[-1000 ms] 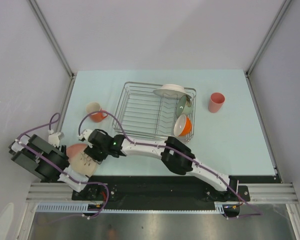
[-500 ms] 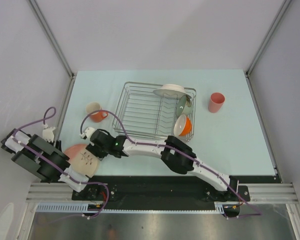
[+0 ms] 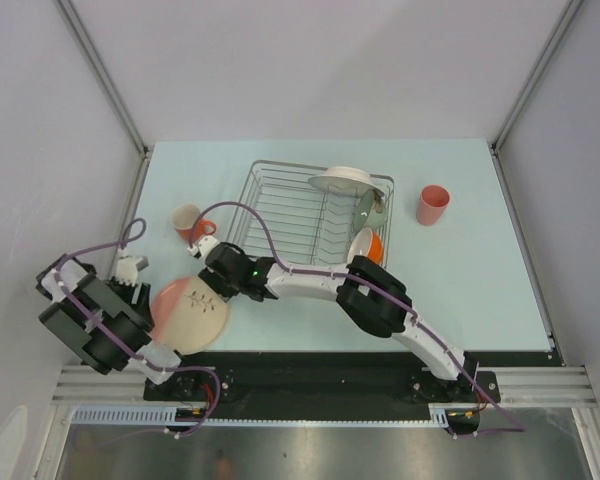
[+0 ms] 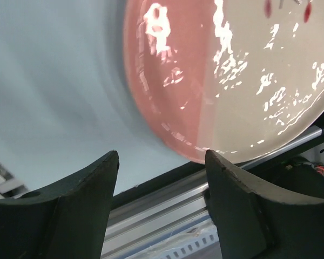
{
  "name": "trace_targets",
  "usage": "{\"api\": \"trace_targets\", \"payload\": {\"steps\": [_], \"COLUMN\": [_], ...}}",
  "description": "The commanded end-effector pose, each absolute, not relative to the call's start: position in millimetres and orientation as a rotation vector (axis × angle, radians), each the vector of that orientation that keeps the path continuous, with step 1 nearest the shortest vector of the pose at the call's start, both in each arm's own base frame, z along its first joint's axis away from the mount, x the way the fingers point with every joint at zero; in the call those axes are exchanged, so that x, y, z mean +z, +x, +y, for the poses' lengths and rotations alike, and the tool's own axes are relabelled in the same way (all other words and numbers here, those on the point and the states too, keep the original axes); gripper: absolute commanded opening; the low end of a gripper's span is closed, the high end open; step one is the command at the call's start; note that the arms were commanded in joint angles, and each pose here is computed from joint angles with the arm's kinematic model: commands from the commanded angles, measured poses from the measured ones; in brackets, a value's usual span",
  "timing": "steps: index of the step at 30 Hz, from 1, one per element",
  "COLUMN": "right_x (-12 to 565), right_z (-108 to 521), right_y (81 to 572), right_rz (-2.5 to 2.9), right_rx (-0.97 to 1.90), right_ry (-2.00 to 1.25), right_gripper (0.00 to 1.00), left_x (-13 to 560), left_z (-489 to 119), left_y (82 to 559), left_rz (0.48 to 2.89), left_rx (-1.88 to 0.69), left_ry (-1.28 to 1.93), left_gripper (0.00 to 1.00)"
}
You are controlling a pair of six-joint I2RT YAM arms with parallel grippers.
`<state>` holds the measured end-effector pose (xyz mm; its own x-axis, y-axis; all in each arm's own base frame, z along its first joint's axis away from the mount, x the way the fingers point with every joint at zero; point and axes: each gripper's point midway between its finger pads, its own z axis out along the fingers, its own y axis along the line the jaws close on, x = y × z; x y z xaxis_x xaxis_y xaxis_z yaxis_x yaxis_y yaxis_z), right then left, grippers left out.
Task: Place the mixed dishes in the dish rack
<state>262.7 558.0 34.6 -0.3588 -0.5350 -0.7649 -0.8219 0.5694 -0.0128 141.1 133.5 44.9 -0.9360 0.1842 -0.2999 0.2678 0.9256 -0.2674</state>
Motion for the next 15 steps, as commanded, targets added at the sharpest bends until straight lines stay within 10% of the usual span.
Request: {"api": "trace_targets", "payload": {"steps": [1, 15], "right_x": [0, 11], "right_z": [499, 486], "right_y": [278, 219], "right_rz": [2.186, 2.479], "right_rx": [0.244, 0.590], "right_ry": [-1.077, -0.951], "right_gripper": [0.53, 0.67], "left_x": [50, 16], "left_z": [121, 106], "left_y": [166, 185], "left_rz": [2.767, 2.817], "left_rx": [-0.328, -0.454], "left_ry": [0.453, 0.476], "left_gripper": [0.71, 0.68]}}
